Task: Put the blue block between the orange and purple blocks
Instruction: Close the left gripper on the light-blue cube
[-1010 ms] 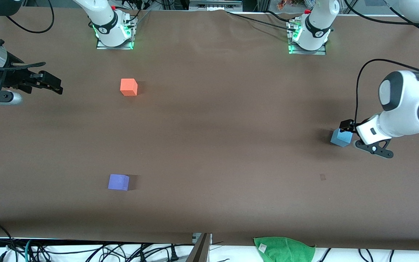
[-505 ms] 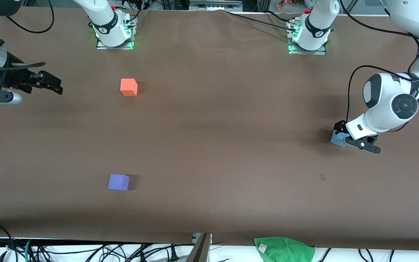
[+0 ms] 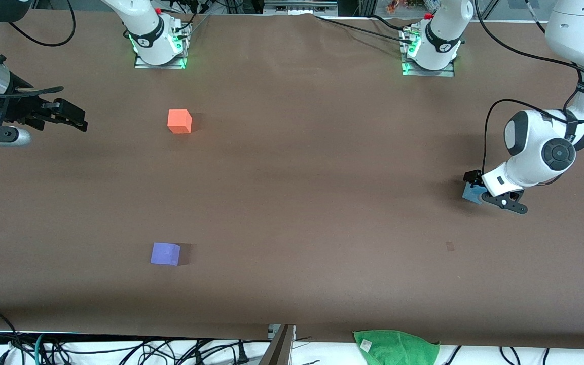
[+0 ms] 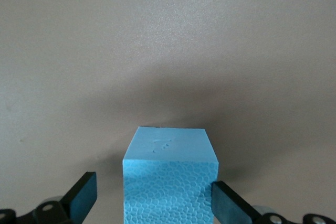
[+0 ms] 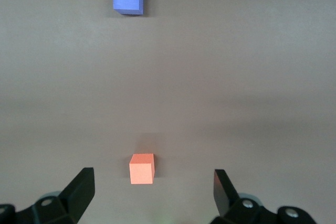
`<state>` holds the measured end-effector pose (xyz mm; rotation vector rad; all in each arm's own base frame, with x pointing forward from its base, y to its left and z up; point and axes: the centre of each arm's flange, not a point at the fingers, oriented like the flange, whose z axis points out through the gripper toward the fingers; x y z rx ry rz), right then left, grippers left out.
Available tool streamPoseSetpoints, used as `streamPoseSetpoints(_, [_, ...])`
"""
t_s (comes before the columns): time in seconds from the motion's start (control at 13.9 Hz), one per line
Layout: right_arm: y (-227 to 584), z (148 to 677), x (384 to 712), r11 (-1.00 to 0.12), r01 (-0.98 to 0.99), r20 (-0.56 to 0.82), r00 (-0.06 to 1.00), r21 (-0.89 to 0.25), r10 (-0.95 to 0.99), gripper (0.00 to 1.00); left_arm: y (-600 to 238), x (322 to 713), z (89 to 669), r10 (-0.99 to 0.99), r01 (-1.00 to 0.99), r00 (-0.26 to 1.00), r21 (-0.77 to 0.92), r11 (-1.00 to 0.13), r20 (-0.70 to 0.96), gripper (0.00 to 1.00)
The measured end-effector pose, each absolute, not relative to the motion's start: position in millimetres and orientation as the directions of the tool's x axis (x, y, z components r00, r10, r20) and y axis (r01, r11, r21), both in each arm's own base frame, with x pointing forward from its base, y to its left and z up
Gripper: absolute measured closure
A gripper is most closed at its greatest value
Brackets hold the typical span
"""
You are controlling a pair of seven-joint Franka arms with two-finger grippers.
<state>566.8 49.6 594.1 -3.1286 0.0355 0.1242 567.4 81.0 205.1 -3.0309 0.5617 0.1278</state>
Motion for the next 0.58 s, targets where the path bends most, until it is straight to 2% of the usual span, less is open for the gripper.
streamPoseSetpoints(0.58, [50, 594, 567, -1.000, -0.023, -0.079, 0.997, -0.009, -0.022, 0.00, 82, 569, 217, -0.306, -0.308, 0.947, -0.005, -0.951, -0.103, 0.00])
